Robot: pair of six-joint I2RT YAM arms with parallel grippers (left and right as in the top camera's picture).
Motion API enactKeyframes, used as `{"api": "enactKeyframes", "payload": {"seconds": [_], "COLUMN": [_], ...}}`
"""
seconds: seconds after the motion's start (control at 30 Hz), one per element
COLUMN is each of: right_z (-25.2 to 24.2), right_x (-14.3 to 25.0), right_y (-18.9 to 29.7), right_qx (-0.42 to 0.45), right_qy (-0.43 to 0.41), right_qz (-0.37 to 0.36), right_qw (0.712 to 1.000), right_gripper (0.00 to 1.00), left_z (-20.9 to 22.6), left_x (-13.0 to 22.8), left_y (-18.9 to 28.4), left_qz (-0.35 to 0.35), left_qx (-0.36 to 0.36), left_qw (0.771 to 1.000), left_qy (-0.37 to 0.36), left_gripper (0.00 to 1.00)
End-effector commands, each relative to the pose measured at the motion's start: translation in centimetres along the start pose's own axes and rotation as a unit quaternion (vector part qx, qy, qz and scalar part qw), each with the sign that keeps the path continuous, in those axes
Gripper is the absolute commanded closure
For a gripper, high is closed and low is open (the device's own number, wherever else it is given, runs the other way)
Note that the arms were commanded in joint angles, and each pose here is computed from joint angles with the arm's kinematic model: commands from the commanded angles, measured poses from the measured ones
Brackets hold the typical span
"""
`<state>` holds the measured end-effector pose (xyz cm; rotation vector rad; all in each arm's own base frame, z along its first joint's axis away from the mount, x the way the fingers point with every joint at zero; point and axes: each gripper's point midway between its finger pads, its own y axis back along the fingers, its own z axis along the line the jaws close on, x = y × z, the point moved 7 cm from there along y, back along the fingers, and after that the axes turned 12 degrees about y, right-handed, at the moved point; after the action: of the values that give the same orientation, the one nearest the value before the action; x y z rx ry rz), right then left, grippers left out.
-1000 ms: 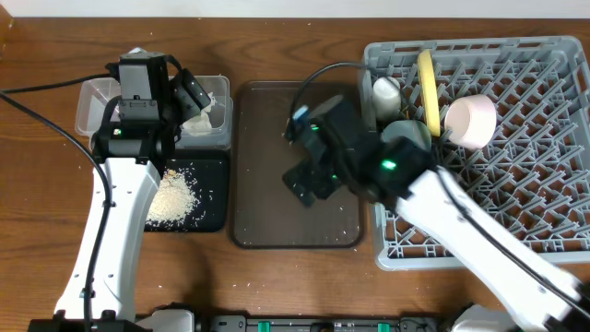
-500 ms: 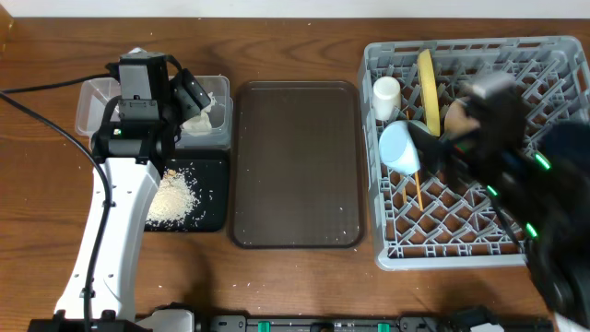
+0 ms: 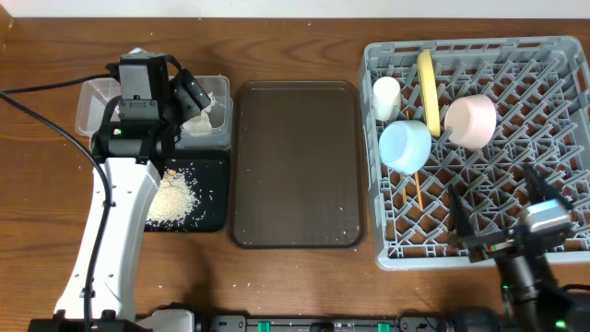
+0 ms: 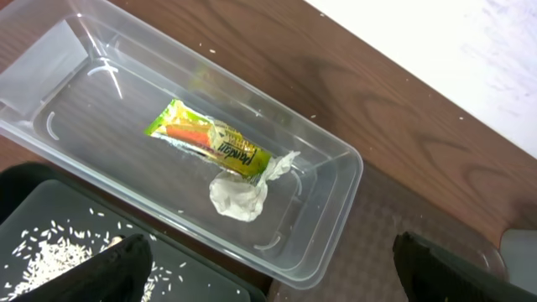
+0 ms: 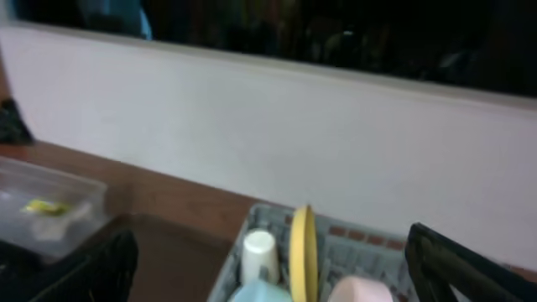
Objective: Sort waste into correct bins and load items into the dishwasher rack
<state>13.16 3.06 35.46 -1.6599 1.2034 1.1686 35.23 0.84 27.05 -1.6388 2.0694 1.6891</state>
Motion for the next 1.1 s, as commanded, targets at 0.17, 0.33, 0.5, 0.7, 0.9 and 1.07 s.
{"api": "enactKeyframes", "payload": {"seconds": [0.17,0.33,0.5,0.7,0.9,1.07], "right_z": [1.3,1.8,2.3,3.1,3.5,3.8], "right_x": [8.0,10.9,13.4,16.4,18.0,19.0], "right_y": [-0.8,-1.6,-2.4,-2.8,-2.8,-2.7], "right_qx": [0.033,0.044,0.043,0.036,0.028,0.021], "right_qy": [-0.058,-0.054,-0.064,-0.071,-0.078,-0.081], "right_qz": [-0.019,-0.039,-0.033,0.002,0.039,0.069], "right_qw": [0.998,0.997,0.996,0.997,0.996,0.994], "right_gripper": [0.01,0.01,0.01,0.01,0.01,0.01], "left_z": [-0.1,-0.1,-0.1,-0.1,-0.1,-0.1], "left_x": [-0.4,-0.4,-0.4,-0.4,-0.4,-0.4], "left_y": [0.1,0.1,0.1,0.1,0.1,0.1], "left_qz": [-0.005,-0.004,-0.005,-0.005,-0.005,-0.004], "left_qx": [-0.001,-0.002,-0.001,-0.001,-0.001,-0.001], "left_qw": [1.0,1.0,1.0,1.0,1.0,1.0], "left_qy": [0.001,0.001,0.001,0.001,0.001,0.001], "left_gripper": [0.05,0.05,0.05,0.05,0.05,0.05]}}
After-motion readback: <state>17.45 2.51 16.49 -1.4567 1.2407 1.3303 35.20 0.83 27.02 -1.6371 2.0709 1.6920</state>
